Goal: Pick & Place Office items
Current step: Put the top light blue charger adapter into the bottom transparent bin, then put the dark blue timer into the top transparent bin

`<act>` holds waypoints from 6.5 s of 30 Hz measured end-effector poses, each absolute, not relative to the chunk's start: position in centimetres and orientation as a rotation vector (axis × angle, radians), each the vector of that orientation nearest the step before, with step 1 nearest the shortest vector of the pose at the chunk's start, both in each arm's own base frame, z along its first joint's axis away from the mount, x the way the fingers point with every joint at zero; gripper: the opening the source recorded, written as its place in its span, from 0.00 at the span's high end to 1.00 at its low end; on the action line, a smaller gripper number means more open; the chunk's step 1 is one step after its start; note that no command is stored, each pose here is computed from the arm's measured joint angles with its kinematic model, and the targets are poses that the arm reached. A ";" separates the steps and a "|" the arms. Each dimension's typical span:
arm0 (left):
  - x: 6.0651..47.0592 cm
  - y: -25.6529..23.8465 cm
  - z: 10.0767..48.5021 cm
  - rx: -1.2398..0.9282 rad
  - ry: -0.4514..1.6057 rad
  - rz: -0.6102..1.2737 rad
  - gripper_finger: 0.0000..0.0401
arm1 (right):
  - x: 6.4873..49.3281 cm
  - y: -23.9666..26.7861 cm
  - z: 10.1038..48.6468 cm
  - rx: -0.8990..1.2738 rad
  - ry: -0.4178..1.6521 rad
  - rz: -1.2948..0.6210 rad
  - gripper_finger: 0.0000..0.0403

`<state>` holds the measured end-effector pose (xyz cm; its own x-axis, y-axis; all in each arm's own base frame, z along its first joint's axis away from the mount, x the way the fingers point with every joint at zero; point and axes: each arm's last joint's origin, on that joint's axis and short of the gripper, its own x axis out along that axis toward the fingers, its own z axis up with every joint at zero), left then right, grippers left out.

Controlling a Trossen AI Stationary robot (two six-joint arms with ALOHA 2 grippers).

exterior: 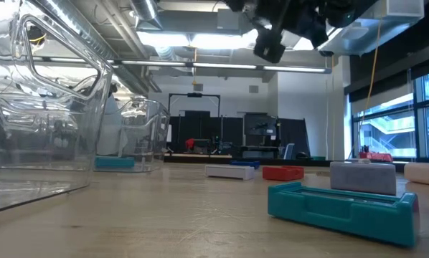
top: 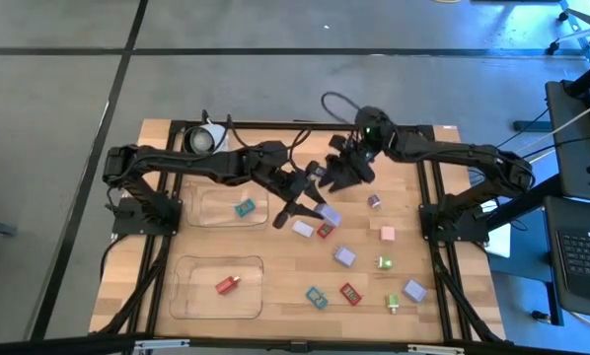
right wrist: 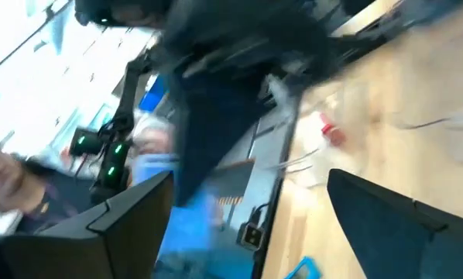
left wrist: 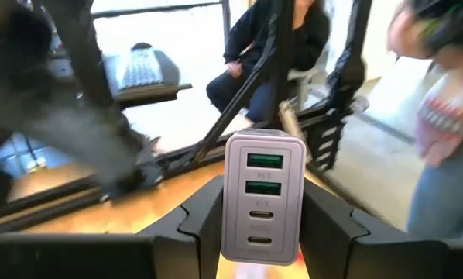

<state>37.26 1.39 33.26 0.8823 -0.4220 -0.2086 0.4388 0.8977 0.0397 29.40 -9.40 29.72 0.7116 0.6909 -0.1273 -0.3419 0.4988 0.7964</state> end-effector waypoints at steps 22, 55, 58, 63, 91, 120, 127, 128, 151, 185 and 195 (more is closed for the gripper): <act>25.1 -9.1 32.2 -0.654 1.227 -0.089 0.67 | 27.5 -12.5 30.3 0.800 0.408 0.626 0.14; 19.2 -15.5 23.2 -0.940 1.539 0.505 0.67 | 27.4 -12.5 29.8 0.764 0.414 0.593 0.14; 19.2 -15.5 23.2 -0.941 1.539 0.505 0.67 | 27.4 -12.5 29.8 0.758 0.412 0.594 0.14; 19.2 -15.5 23.2 -0.933 1.539 0.494 0.67 | 27.4 -12.5 29.8 0.755 0.411 0.594 0.14; 23.4 -12.7 31.7 -0.663 1.080 0.340 0.56 | 27.7 -13.1 27.7 0.371 0.499 -0.052 0.14; 26.4 -2.9 38.7 -0.087 0.656 0.715 0.56 | 31.5 -13.1 16.2 0.247 0.992 -0.402 0.14; 26.5 -1.2 38.7 -0.025 0.691 0.741 0.56 | 32.1 -13.8 14.6 0.155 1.009 -0.455 0.14; 26.5 -1.0 38.7 -0.021 0.696 0.744 0.56 | 32.0 -14.0 14.4 0.147 1.019 -0.463 0.14; 26.6 1.7 38.6 -0.014 0.754 0.756 0.56 | 33.6 -15.6 15.9 0.225 0.955 -0.400 0.14; 26.5 1.7 38.6 0.109 0.794 0.742 0.57 | 34.4 -14.9 11.9 0.248 1.065 -0.298 0.61; 26.5 1.9 38.6 0.082 0.775 0.772 0.56 | 33.2 -15.0 18.6 0.317 0.863 -0.443 0.63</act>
